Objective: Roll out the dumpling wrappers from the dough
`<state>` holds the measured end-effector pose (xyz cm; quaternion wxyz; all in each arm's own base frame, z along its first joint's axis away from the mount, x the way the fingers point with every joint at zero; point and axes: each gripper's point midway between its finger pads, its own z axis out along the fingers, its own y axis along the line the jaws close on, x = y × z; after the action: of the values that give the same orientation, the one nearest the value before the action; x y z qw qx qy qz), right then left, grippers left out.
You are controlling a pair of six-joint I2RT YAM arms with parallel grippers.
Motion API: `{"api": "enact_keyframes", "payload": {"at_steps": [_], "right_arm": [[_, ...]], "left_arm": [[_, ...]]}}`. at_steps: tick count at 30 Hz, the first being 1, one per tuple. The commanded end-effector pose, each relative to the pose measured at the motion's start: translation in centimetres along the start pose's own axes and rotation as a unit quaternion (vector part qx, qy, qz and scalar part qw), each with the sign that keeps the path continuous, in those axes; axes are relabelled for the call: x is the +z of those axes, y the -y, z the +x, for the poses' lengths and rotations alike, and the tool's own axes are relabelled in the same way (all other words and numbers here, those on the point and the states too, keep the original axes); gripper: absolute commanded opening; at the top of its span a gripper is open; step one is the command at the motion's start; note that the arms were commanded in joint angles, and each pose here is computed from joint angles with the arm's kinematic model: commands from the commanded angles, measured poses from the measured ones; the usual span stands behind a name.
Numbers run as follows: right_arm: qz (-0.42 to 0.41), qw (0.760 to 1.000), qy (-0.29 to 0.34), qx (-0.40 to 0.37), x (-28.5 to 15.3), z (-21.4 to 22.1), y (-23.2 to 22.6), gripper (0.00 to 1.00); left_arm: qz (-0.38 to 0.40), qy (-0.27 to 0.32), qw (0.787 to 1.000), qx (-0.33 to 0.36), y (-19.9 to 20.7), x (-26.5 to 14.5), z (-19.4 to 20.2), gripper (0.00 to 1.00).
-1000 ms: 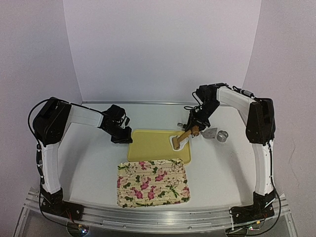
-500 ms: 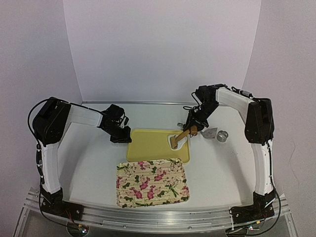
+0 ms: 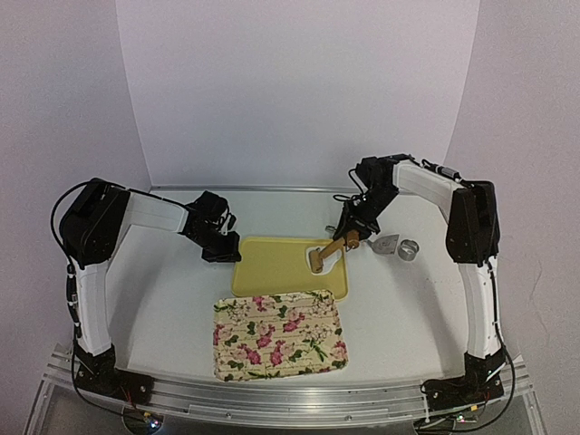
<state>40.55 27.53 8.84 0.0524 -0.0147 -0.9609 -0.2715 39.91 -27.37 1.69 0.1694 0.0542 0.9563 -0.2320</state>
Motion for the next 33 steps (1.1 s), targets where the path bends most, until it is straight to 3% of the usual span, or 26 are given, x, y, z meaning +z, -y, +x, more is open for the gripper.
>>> {"api": "enact_keyframes", "payload": {"at_steps": [1, 33], "right_arm": [[0.141, 0.990, 0.000, -0.001, 8.9, -0.8, 6.3, 0.00], [0.141, 0.990, 0.000, -0.007, 10.0, -1.2, 5.6, 0.00]], "left_arm": [[-0.011, -0.053, 0.999, 0.002, -0.8, 1.3, 3.4, 0.00], [-0.011, -0.054, 0.998, 0.002, -0.6, 1.6, 3.2, 0.00]]}}
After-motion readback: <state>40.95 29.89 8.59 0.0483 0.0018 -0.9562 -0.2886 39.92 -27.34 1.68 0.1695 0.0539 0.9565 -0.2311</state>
